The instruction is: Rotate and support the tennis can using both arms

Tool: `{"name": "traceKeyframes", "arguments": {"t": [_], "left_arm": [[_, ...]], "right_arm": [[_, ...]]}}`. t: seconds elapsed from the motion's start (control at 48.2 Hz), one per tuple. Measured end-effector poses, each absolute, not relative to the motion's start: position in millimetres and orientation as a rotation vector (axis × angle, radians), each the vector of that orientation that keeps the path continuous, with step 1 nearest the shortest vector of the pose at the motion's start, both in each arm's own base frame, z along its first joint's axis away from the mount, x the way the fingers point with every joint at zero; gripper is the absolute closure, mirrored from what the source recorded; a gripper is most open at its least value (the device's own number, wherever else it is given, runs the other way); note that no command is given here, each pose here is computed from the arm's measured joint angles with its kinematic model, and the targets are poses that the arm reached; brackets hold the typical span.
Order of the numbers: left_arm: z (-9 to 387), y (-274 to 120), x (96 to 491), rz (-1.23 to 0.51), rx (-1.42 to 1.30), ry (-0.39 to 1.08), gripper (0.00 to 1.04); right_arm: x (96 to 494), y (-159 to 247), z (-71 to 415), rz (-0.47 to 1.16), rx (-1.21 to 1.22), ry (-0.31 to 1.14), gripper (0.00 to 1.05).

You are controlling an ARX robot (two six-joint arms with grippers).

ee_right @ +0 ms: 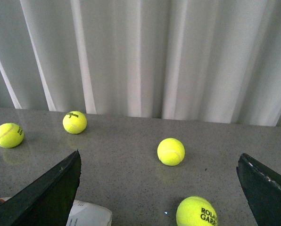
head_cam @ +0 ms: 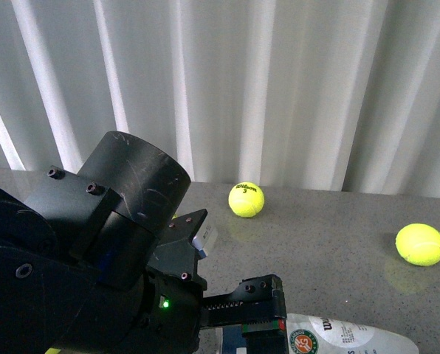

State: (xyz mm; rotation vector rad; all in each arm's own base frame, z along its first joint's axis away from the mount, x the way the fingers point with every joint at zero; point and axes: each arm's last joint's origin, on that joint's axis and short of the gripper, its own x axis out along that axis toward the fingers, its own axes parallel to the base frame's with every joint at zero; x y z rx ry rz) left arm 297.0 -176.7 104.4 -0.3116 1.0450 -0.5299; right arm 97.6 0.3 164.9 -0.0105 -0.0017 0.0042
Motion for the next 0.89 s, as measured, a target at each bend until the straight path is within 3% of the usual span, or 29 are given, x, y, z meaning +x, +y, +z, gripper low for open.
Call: {"name": "traceKeyframes", "arguments": {"t": [0.623,0.893], "left_arm": [[91,-193,293,-0.555,-0.404,1.050,0.07],[88,-193,291,-0.544,-0.409,1.062,0.43]], "right_arm": [[98,0,165,0.004,-0.010,-0.002,0.07],[98,0,165,0.004,-0.010,-0.002,0.07]]}}
